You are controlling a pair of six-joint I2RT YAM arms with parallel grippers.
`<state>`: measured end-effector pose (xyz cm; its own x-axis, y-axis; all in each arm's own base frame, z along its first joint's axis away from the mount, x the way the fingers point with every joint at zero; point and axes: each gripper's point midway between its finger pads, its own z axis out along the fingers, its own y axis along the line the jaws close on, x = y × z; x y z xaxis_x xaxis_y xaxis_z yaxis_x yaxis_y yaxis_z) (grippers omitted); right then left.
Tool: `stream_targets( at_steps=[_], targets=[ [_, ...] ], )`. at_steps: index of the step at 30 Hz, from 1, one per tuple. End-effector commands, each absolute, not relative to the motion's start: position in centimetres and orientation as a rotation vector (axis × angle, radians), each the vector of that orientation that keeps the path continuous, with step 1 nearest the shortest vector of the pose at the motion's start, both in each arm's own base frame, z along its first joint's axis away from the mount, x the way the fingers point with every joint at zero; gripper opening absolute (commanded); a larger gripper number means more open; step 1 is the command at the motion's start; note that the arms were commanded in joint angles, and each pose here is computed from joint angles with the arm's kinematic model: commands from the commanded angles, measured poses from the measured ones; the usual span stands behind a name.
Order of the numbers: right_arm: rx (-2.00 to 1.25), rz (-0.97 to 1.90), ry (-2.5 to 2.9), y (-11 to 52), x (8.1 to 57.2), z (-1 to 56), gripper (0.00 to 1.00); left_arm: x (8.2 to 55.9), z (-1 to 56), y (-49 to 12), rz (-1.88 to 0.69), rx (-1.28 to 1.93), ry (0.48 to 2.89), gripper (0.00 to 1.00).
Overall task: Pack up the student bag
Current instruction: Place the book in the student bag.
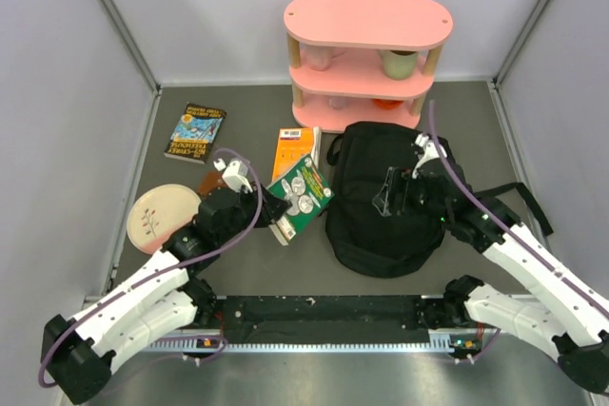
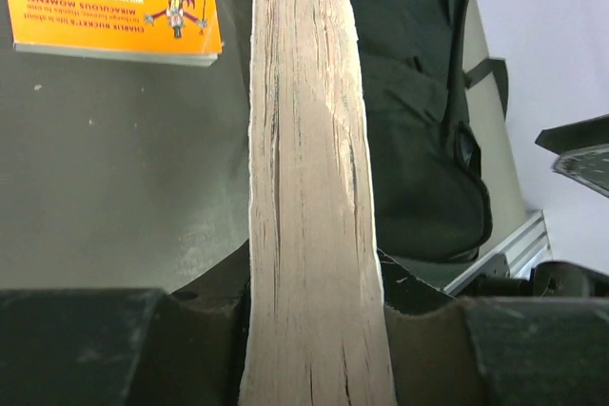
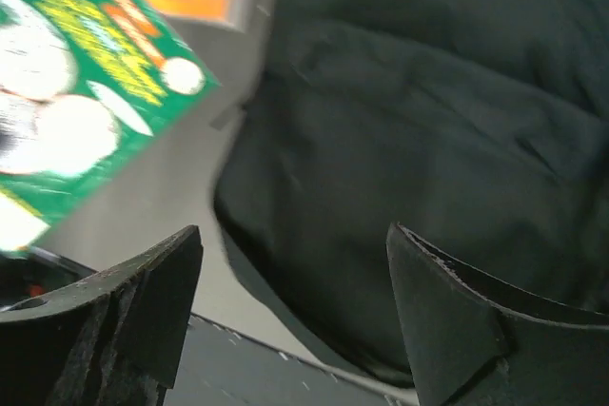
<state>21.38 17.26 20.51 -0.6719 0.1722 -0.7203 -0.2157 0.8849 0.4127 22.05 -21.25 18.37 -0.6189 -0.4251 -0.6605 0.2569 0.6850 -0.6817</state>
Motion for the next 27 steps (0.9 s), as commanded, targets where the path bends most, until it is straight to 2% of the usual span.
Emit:
stream_targets(
  at_steps=[1, 4, 11, 16, 18, 19, 20, 22, 25, 27],
  targets=[
    [-0.065, 0.244, 2.536, 11.5, 17.0, 16.2, 0.77, 21.7, 23.3, -21.9, -1.023, 0.005, 1.914, 0.0],
    [0.02, 0.198, 2.632, 10.5, 15.2, 15.0, 0.74, 21.7, 23.6, -21.8, -1.013, 0.019, 1.908, 0.0],
    [0.306, 0.297, 2.625, 10.5, 13.7, 12.8, 0.73, 21.7, 23.8, -22.7, -1.055, 0.049, 1.915, 0.0],
    [0.321, 0.383, 2.723, 12.1, 12.5, 9.7, 0.73, 21.3, 24.7, -22.5, -1.055, 0.064, 1.891, 0.0],
    [0.328, 0.462, 2.718, 13.4, 12.9, 9.3, 0.69, 21.4, 25.0, -21.6, -1.013, 0.047, 1.883, 0.0],
    [0.331, 0.474, 2.725, 13.6, 12.8, 8.4, 0.66, 21.4, 25.0, -21.3, -0.996, 0.04, 1.883, 0.0],
    [0.347, 0.506, 2.718, 14.1, 13.0, 8.2, 0.55, 21.3, 25.4, -20.8, -0.976, 0.039, 1.868, 0.0],
    [0.379, 0.689, 2.677, 16.6, 13.8, 8.1, 0.48, 21.3, 25.5, -20.1, -0.937, 0.026, 1.876, 0.0],
    [0.46, 0.879, 2.58, 19.8, 15.3, 9.1, 0.21, 21.5, 26.2, -18.7, -0.875, -0.018, 1.855, 0.0],
    [0.519, 0.922, 2.52, 21.8, 15.7, 9.9, 0.17, 21.4, 27.0, -18.1, -0.868, -0.038, 1.833, 0.0]
  ],
)
